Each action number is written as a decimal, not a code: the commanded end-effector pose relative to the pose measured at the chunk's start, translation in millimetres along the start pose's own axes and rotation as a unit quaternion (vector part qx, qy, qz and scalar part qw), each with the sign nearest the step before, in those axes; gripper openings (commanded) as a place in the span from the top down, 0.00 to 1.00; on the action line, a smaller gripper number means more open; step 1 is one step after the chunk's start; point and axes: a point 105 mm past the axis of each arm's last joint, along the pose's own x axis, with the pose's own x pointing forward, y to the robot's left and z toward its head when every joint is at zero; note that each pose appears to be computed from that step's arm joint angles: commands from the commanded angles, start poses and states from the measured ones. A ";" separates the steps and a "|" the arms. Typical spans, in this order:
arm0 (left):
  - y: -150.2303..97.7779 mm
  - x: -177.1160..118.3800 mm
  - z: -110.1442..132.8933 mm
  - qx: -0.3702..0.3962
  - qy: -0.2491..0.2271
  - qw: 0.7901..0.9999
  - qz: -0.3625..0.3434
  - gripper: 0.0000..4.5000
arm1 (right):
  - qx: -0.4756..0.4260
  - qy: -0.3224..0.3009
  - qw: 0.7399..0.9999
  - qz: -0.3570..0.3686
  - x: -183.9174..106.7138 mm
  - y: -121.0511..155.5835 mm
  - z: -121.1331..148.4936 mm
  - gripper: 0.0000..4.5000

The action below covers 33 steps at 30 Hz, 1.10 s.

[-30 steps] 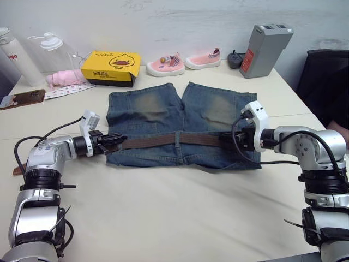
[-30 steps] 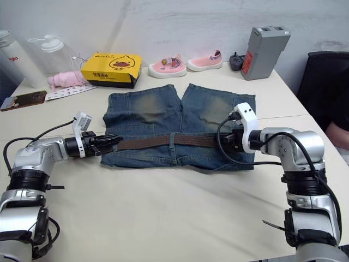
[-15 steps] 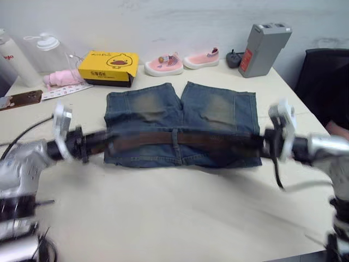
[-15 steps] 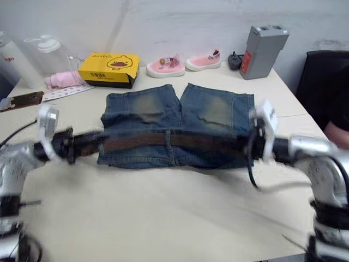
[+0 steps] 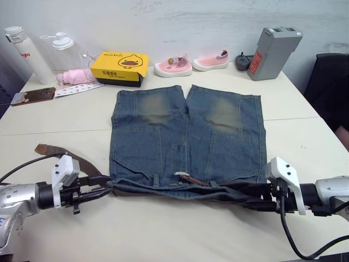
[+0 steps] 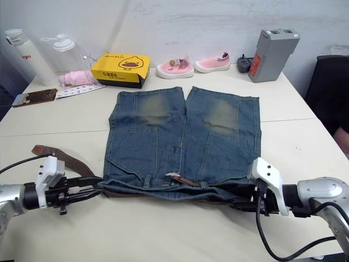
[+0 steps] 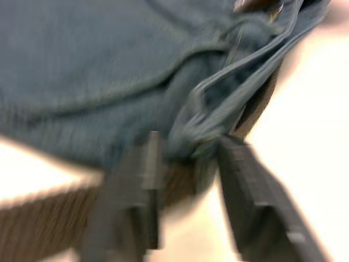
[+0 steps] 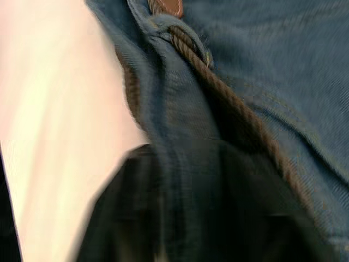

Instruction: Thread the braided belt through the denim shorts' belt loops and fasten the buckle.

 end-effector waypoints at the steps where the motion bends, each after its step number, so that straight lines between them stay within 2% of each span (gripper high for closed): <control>1: -1.7 -18.8 2.1 -0.013 0.017 1.000 -0.010 0.32 | -0.032 -0.041 0.997 0.049 -17.0 15.1 23.0 0.15; 3: -5.4 -29.7 8.8 -0.037 0.018 0.999 -0.036 0.32 | -0.045 -0.091 0.992 0.079 -29.7 21.7 42.5 0.01; 7: -1.1 -36.5 37.6 -0.049 -0.020 0.997 -0.058 0.32 | -0.053 -0.178 0.977 0.108 -44.7 20.5 77.9 0.01; 8: 3.0 -35.6 48.1 -0.049 -0.041 0.996 -0.061 0.32 | -0.055 -0.185 0.977 0.087 -40.2 9.3 85.2 0.01; 11: 18.1 -25.4 68.7 -0.046 -0.083 0.994 -0.056 0.32 | -0.047 -0.150 0.988 -0.007 -12.4 -32.2 90.3 0.01; 14: 38.5 0.0 79.5 -0.027 -0.097 0.995 -0.025 0.32 | -0.030 -0.077 0.991 -0.106 16.7 -75.1 76.6 0.01; 16: 54.8 20.4 77.4 -0.011 -0.084 0.996 0.008 0.32 | -0.018 -0.036 0.987 -0.157 27.9 -98.9 64.8 0.01; 19: 74.0 45.2 60.0 0.016 -0.038 0.998 0.048 0.32 | -0.025 0.006 0.982 -0.186 37.8 -115.0 53.1 0.01; 22: 82.2 63.3 40.2 0.028 0.011 0.998 0.056 0.32 | -0.014 0.045 0.982 -0.184 45.5 -119.5 39.4 0.01; 25: 83.4 72.9 11.0 0.062 0.091 0.993 0.049 0.32 | 0.005 0.087 0.982 -0.167 52.4 -117.7 22.4 0.01; 26: 81.7 74.1 3.0 0.070 0.112 0.990 0.039 0.32 | 0.012 0.097 0.982 -0.161 54.3 -116.9 17.7 0.15; 27: 80.2 75.0 -0.8 0.071 0.122 0.989 0.032 0.32 | 0.018 0.103 0.982 -0.160 55.6 -117.0 15.0 0.22; 28: 80.7 76.1 -3.2 0.068 0.124 0.989 0.032 0.38 | 0.023 0.105 0.981 -0.161 56.9 -118.1 13.0 0.26; 33: 85.4 77.8 -12.0 0.091 0.145 0.984 0.037 0.72 | 0.025 0.101 0.976 -0.193 58.0 -130.8 15.2 0.68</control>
